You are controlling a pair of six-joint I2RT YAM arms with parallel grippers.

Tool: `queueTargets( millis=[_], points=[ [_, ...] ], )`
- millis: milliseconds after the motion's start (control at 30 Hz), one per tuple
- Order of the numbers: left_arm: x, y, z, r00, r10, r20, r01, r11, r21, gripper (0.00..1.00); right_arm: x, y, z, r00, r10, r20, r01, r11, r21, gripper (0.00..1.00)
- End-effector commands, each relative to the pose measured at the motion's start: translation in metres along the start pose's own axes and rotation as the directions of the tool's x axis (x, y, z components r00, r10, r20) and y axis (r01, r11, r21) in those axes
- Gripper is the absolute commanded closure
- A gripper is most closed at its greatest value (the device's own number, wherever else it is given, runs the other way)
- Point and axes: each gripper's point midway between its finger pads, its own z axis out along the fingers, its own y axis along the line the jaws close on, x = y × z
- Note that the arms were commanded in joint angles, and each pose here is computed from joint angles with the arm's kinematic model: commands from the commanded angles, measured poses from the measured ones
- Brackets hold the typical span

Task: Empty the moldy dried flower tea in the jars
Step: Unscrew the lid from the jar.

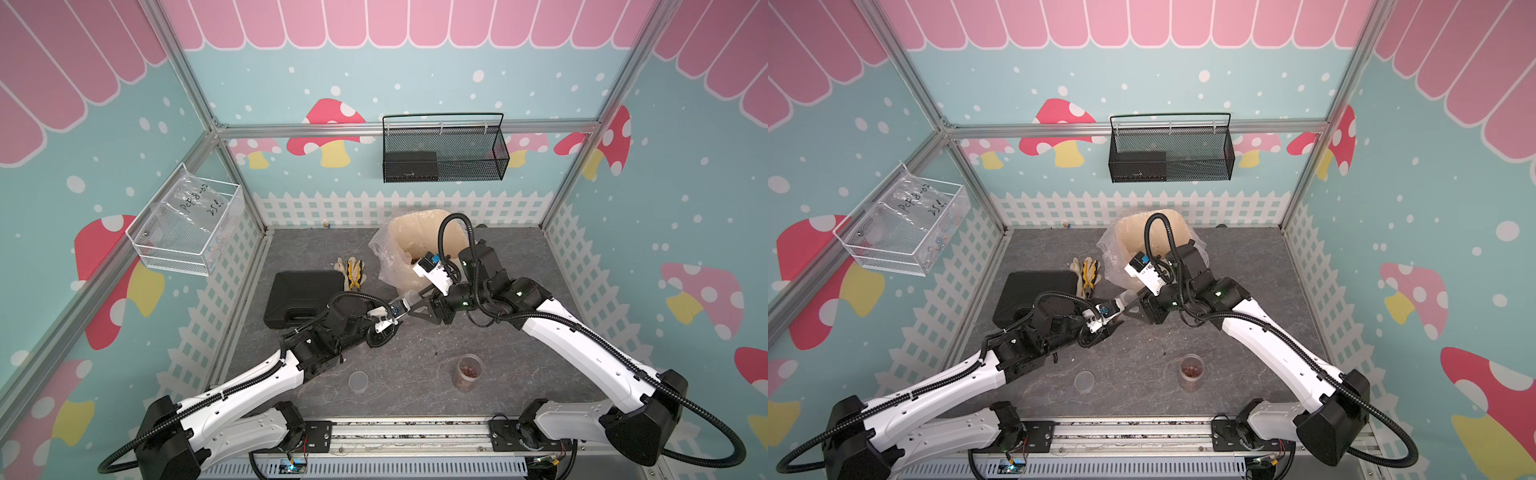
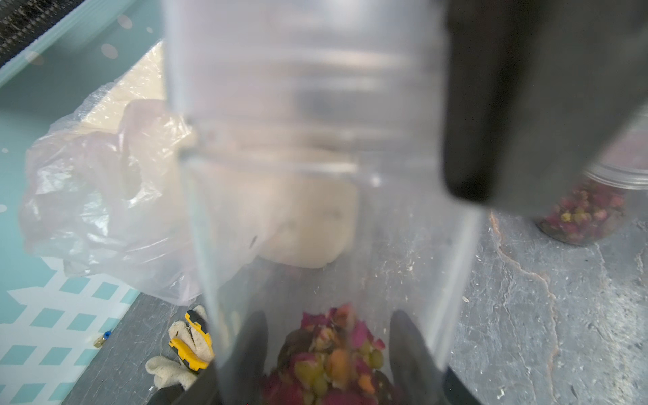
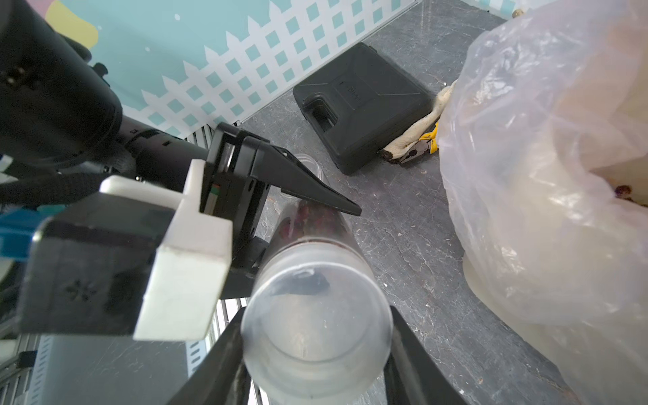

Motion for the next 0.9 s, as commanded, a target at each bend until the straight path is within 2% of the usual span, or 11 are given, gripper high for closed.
queueTargets(
  millis=[0,33,133,200,300,367,600,633,700,733,867],
  points=[
    [-0.022,-0.025,-0.007,0.995,0.017,0.102,-0.031,0.990,0.140,1.00,-0.009,0.000,-0.005,0.979,-0.202,0.028,0.202,0.979,0.013,0.70],
    [-0.023,-0.030,-0.008,0.995,0.012,0.104,-0.029,0.985,0.168,1.00,-0.006,0.000,-0.006,0.963,-0.268,0.025,0.267,0.963,0.019,0.72],
    [-0.023,-0.046,-0.009,0.995,-0.005,0.103,-0.022,0.965,0.262,1.00,0.002,-0.001,-0.012,0.865,-0.501,0.017,0.499,0.864,0.065,0.74],
    [-0.021,-0.057,-0.010,0.996,-0.018,0.087,-0.012,0.945,0.325,1.00,0.001,-0.007,-0.019,0.771,-0.637,0.000,0.631,0.764,0.134,0.76],
    [-0.016,-0.066,-0.009,0.998,-0.028,0.051,0.007,0.925,0.380,1.00,0.001,-0.006,-0.025,0.628,-0.778,-0.024,0.771,0.617,0.161,0.76],
    [-0.013,-0.068,-0.007,0.999,-0.030,0.035,0.014,0.921,0.390,1.00,0.000,-0.011,-0.024,0.584,-0.810,-0.051,0.803,0.569,0.176,0.76],
    [-0.012,-0.066,-0.008,0.999,-0.023,0.042,0.005,0.926,0.376,1.00,0.002,-0.002,-0.016,0.542,-0.840,-0.012,0.836,0.538,0.112,0.74],
    [-0.013,-0.064,-0.008,0.999,-0.021,0.044,0.003,0.931,0.365,1.00,0.001,-0.002,-0.016,0.553,-0.833,-0.001,0.827,0.550,0.118,0.68],
    [-0.013,-0.057,-0.007,0.999,-0.018,0.048,0.002,0.947,0.321,1.00,-0.009,-0.001,-0.018,0.619,-0.785,0.027,0.775,0.616,0.142,0.42],
    [-0.013,-0.052,-0.005,0.999,-0.014,0.052,-0.002,0.956,0.294,1.00,-0.013,0.001,-0.021,0.645,-0.763,0.044,0.752,0.644,0.144,0.33],
    [-0.011,-0.029,-0.003,0.999,0.004,0.048,-0.011,0.987,0.158,1.00,-0.023,0.027,-0.038,0.708,-0.687,0.164,0.679,0.726,0.111,0.07]
  ],
)
